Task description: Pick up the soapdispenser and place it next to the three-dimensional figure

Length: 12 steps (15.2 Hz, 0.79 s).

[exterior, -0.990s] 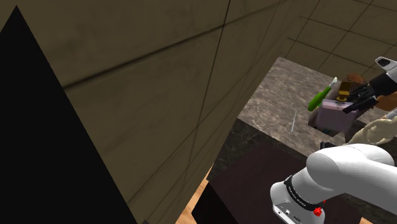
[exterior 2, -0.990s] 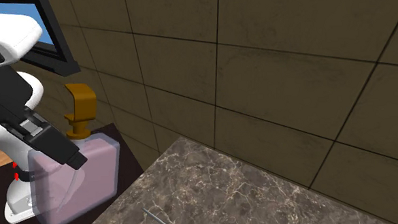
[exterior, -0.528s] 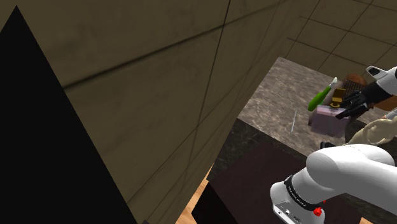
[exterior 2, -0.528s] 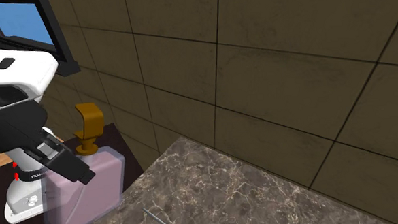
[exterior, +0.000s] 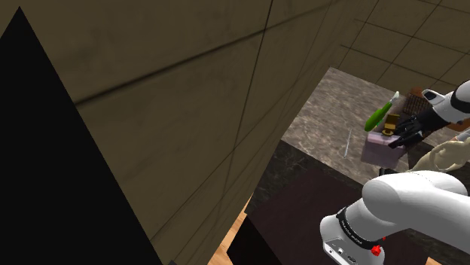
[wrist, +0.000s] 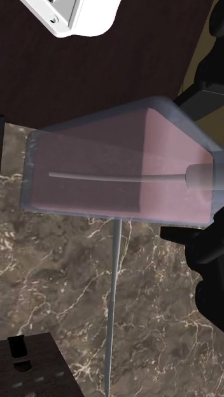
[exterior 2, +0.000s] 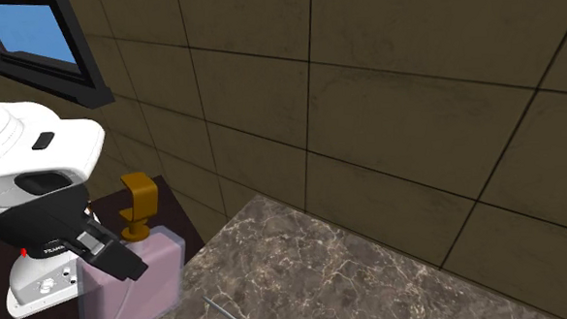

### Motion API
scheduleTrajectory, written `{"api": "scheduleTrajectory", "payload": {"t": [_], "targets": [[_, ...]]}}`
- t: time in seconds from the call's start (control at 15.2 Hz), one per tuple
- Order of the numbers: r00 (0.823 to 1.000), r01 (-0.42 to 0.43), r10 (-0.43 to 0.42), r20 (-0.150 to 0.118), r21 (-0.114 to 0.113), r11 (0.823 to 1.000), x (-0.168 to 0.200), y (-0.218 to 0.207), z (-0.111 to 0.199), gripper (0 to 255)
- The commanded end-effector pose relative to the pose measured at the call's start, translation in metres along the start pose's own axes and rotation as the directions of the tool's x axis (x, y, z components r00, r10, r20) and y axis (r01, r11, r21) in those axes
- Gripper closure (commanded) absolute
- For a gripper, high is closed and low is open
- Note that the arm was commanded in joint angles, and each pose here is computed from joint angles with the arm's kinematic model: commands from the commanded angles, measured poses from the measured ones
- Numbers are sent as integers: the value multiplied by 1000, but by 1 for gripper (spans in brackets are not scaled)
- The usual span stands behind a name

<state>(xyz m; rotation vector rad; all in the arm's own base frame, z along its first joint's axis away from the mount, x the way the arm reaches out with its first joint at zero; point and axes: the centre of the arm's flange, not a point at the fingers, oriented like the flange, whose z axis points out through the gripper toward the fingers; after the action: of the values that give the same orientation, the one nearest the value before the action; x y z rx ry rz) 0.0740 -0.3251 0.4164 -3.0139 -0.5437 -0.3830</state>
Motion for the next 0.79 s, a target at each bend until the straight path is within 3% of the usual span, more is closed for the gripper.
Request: {"api": "scheduleTrajectory", "payload": {"t": [0.0,0.73], "targets": [[1000,0,0,0,-1,1000,-4,0,10,255],[1000,0,0,0,-1,1000,-18,1,66,255]]}}
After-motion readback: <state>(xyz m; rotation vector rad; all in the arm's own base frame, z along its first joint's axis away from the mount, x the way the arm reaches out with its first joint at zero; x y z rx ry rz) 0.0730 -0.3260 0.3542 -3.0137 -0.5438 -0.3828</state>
